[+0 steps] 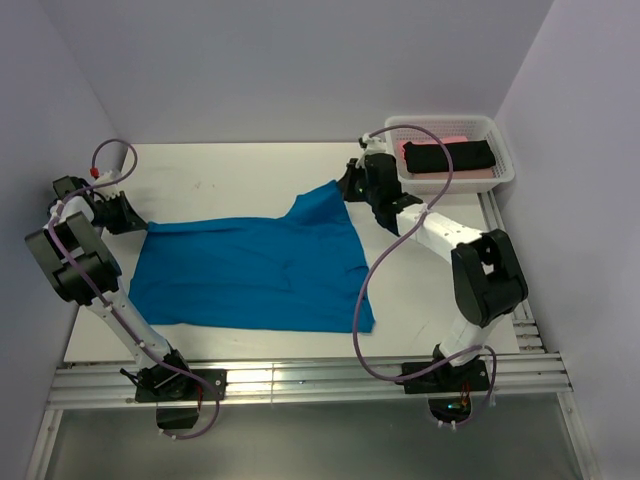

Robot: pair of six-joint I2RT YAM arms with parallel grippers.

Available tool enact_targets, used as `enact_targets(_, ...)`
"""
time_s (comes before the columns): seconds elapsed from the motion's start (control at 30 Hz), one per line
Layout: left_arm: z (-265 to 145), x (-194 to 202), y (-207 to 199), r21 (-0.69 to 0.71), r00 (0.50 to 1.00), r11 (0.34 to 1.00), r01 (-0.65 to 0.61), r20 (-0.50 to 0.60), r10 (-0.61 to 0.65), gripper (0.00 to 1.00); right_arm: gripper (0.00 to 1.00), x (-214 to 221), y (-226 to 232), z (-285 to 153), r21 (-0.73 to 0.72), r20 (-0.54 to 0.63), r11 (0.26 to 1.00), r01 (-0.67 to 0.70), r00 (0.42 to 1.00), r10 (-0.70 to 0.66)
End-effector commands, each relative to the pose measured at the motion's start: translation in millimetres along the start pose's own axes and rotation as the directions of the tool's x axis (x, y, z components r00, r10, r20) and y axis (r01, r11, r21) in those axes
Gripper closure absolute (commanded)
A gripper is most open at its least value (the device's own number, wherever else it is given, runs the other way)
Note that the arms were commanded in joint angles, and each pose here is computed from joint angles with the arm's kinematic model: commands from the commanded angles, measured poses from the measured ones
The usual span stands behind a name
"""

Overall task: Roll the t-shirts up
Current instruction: Fold the tshirt

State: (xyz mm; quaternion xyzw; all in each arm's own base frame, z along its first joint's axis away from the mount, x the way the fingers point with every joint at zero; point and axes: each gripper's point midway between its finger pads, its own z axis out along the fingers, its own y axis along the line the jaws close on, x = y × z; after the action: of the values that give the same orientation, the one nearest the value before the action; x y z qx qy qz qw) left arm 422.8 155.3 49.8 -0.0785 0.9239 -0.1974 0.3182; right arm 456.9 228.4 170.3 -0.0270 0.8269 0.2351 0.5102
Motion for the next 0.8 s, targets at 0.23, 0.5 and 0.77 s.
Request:
enact_targets(0.23, -18.4, -16.4, -8.4, 0.000, 0.997, 0.999, -0.052, 0.055, 0.052, 1.00, 1.00, -18.8, -8.1, -26.7, 0.036, 0.088, 0.999, 0.018, 0.996, -0.021)
enact_targets(0.5, -20.7, -13.9, -8.6, 0.002, 0.997, 0.998, -0.059, 0.055, 0.059, 1.00, 1.00, -21.4, -5.4, -37.9, 0.017, 0.103, 1.000, 0.024, 0.994, -0.025)
enact_targets(0.77, -27.3, -9.3, -9.8, 0.014, 0.996, 0.998, -0.060, 0.064, 0.059, 1.00, 1.00, -15.0, -4.3, -47.9, 0.002, 0.106, 1.000, 0.027, 0.994, -0.028)
